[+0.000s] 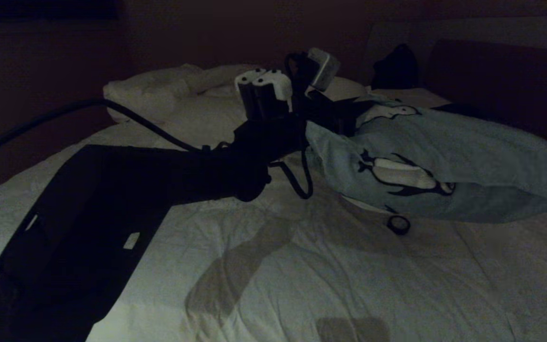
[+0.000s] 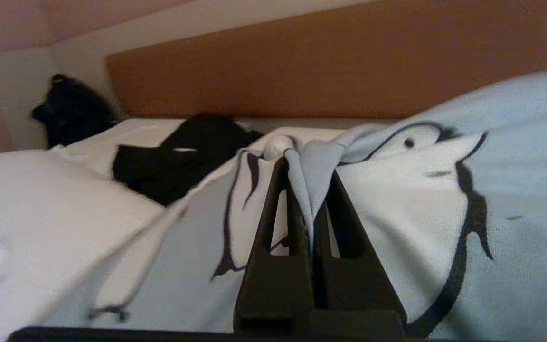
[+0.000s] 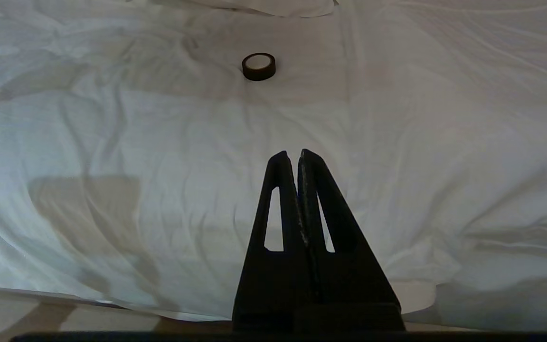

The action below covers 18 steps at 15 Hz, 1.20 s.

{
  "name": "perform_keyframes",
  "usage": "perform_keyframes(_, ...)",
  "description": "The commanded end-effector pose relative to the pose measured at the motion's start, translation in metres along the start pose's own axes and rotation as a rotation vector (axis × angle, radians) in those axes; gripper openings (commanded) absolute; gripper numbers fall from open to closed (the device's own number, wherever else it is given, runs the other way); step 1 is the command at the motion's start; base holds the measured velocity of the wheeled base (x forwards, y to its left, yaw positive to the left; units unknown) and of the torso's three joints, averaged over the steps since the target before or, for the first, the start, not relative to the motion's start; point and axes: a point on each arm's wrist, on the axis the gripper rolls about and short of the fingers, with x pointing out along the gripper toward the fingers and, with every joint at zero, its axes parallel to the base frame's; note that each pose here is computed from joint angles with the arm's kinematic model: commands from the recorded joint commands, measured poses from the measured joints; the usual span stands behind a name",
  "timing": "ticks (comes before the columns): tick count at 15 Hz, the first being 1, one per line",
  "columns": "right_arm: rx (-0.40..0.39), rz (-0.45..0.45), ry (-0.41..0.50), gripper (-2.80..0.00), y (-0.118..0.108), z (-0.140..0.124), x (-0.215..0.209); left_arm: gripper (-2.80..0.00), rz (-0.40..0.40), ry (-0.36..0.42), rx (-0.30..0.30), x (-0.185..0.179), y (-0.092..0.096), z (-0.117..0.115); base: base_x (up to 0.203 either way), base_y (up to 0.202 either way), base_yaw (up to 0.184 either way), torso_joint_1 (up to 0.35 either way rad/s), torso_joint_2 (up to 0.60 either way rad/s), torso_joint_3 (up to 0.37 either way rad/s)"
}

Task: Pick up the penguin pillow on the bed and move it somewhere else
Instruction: Move to the head of the bed, then place the pillow at the bedside

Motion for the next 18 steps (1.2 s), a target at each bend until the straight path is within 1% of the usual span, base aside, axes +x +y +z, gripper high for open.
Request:
perform_keyframes(1, 0.000, 0.000, 0.001, -2.80, 0.000, 0.000, 0.000, -2.80, -0.068, -0.021, 0.024, 0.014, -0.026, 0.001, 0.000, 0.000, 0.000, 0.000, 0.00, 0.000)
perform_keyframes(2, 0.000, 0.000, 0.001, -2.80, 0.000, 0.000, 0.000, -2.80, -0.091, -0.036, 0.056, 0.019, -0.037, 0.003, 0.000, 0.000, 0.000, 0.000, 0.00, 0.000)
perform_keyframes(4, 0.000, 0.000, 0.001, -2.80, 0.000, 0.000, 0.000, -2.80, -0.140, -0.087, 0.071, 0.030, -0.061, 0.008, 0.000, 0.000, 0.000, 0.000, 0.00, 0.000)
perform_keyframes(6, 0.000, 0.000, 0.001, -2.80, 0.000, 0.000, 0.000, -2.80, -0.185, -0.118, 0.067, 0.039, -0.084, 0.007, 0.000, 0.000, 0.000, 0.000, 0.00, 0.000)
perform_keyframes(8, 0.000, 0.000, 0.001, -2.80, 0.000, 0.000, 0.000, -2.80, -0.212, -0.122, 0.056, 0.044, -0.098, 0.003, 0.000, 0.000, 0.000, 0.000, 0.00, 0.000)
perform_keyframes(11, 0.000, 0.000, 0.002, -2.80, 0.000, 0.000, 0.000, -2.80, -0.220, -0.080, 0.041, 0.048, -0.103, -0.025, 0.000, 0.000, 0.000, 0.000, 0.00, 0.000)
perform_keyframes(13, 0.000, 0.000, 0.002, -2.80, 0.000, 0.000, 0.000, -2.80, -0.215, -0.059, 0.034, 0.049, -0.100, -0.041, 0.000, 0.000, 0.000, 0.000, 0.00, 0.000)
perform_keyframes(14, 0.000, 0.000, 0.002, -2.80, 0.000, 0.000, 0.000, -2.80, -0.212, -0.041, 0.030, 0.048, -0.096, -0.048, 0.000, 0.000, 0.000, 0.000, 0.00, 0.000)
perform_keyframes(16, 0.000, 0.000, 0.001, -2.80, 0.000, 0.000, 0.000, -2.80, -0.221, -0.022, 0.024, 0.047, -0.094, -0.056, 0.000, 0.000, 0.000, 0.000, 0.00, 0.000)
perform_keyframes(17, 0.000, 0.000, 0.001, -2.80, 0.000, 0.000, 0.000, -2.80, -0.220, -0.012, 0.026, 0.046, -0.093, -0.062, 0.000, 0.000, 0.000, 0.000, 0.00, 0.000)
perform_keyframes(18, 0.000, 0.000, 0.001, -2.80, 0.000, 0.000, 0.000, -2.80, -0.220, -0.004, 0.042, 0.046, -0.093, -0.065, 0.000, 0.000, 0.000, 0.000, 0.00, 0.000)
